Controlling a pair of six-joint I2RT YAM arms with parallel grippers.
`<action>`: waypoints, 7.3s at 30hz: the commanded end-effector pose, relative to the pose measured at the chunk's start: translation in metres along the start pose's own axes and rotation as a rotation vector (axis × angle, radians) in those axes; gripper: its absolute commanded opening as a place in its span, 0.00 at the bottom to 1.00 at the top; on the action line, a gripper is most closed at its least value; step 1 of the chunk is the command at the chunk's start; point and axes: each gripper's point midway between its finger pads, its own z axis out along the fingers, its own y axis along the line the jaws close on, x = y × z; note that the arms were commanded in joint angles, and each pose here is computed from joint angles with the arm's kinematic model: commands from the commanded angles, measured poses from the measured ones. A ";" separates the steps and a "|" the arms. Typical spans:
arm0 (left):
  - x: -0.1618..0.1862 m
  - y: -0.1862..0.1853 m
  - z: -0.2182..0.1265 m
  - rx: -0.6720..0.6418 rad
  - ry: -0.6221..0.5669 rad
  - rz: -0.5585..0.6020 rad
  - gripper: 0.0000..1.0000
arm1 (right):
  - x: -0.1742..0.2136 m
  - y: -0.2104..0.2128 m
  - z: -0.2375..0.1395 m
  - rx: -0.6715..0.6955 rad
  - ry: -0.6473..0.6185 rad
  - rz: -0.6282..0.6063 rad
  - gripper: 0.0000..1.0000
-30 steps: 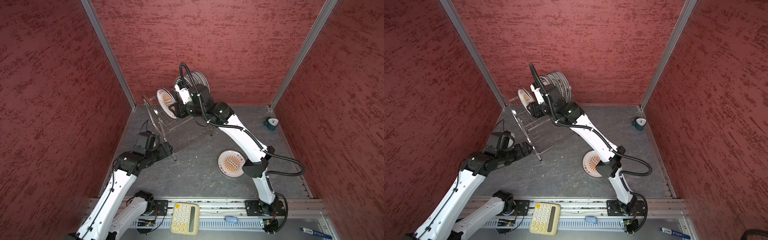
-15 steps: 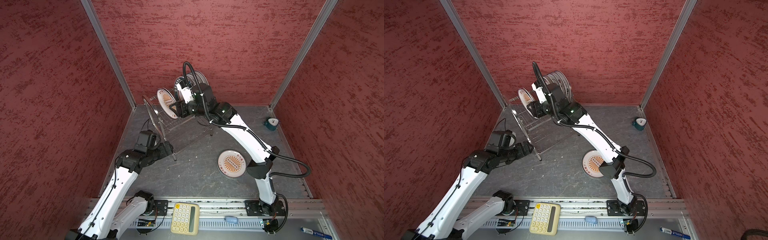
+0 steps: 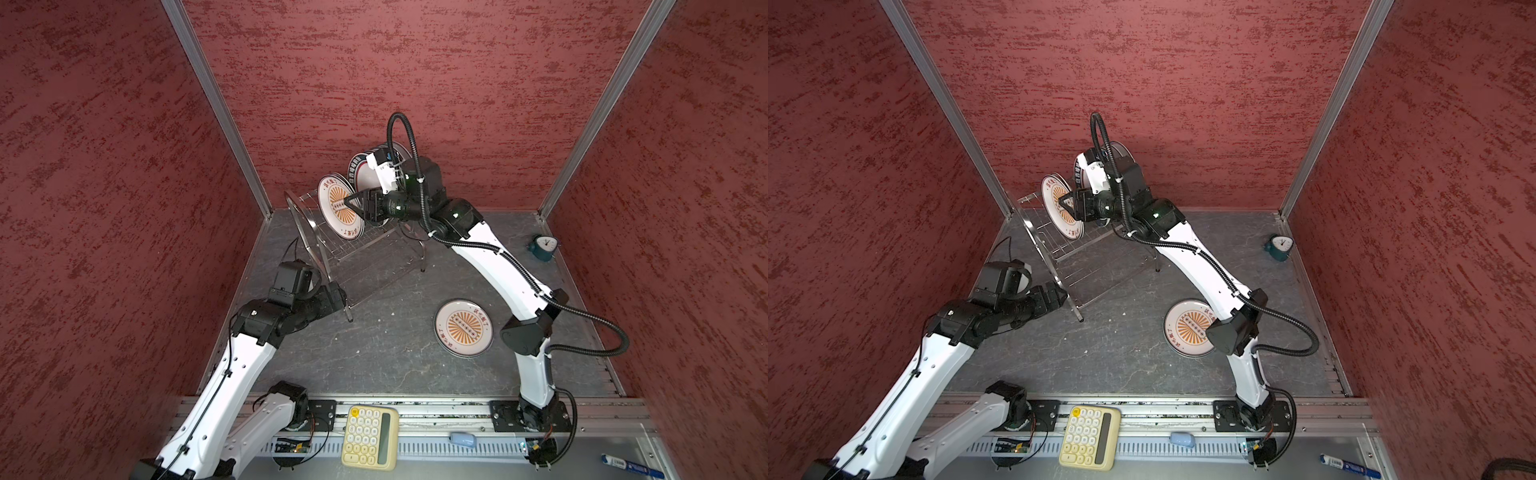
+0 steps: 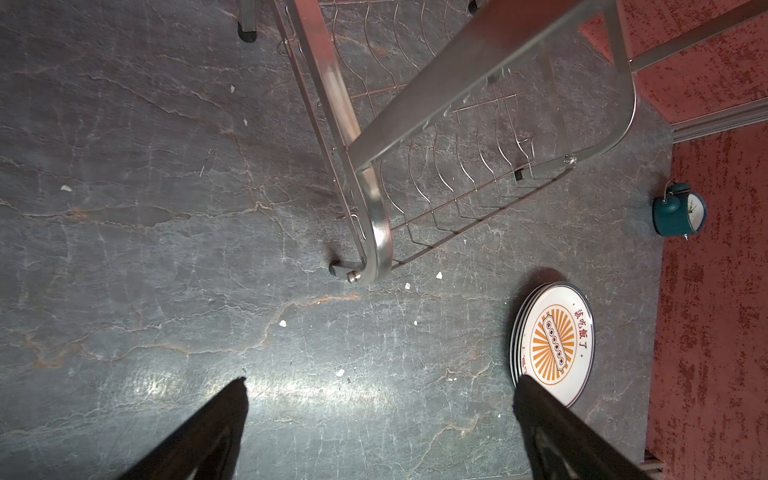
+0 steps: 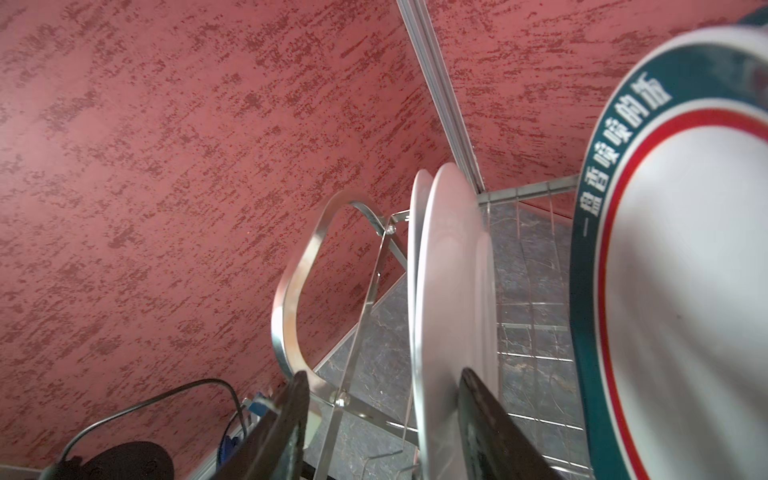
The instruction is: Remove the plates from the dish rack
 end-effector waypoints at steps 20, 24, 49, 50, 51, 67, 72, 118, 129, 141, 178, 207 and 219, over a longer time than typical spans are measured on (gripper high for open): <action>-0.003 0.000 -0.003 0.012 -0.020 0.002 0.99 | -0.023 -0.009 -0.001 -0.072 -0.048 0.102 0.33; -0.003 0.001 -0.005 0.012 -0.024 0.000 0.99 | -0.022 -0.015 0.001 -0.042 -0.052 0.108 0.26; -0.002 0.003 -0.005 0.017 -0.025 -0.004 1.00 | -0.004 -0.042 0.015 0.054 0.008 0.130 0.14; -0.002 0.003 -0.005 0.018 -0.024 -0.004 0.99 | -0.004 -0.044 0.015 0.067 0.009 0.132 0.14; -0.002 0.002 -0.005 0.021 -0.026 -0.004 0.99 | -0.003 -0.046 0.014 0.079 0.011 0.133 0.14; -0.002 0.003 -0.008 0.025 -0.033 -0.006 0.99 | 0.017 -0.066 0.014 0.223 0.064 0.076 0.15; -0.001 0.003 -0.008 0.026 -0.031 -0.006 0.99 | 0.023 -0.068 0.014 0.270 0.077 0.038 0.14; 0.000 0.003 -0.006 0.031 -0.030 -0.005 0.99 | 0.048 -0.036 0.027 0.218 0.143 -0.019 0.20; -0.001 0.003 -0.004 0.029 -0.028 -0.004 0.99 | 0.041 -0.018 0.024 0.149 0.128 -0.024 0.20; 0.000 0.003 0.001 0.033 -0.021 -0.005 1.00 | 0.033 0.008 0.019 0.036 0.116 -0.001 0.29; -0.002 -0.001 0.002 0.040 -0.019 -0.002 0.99 | 0.022 0.015 0.015 -0.005 0.085 0.027 0.50; -0.005 -0.003 0.006 0.041 -0.014 -0.001 0.99 | 0.022 0.014 -0.009 0.049 0.106 -0.052 0.64; -0.004 -0.001 0.006 0.033 -0.011 -0.001 0.99 | 0.030 -0.014 -0.013 0.124 0.137 -0.055 0.65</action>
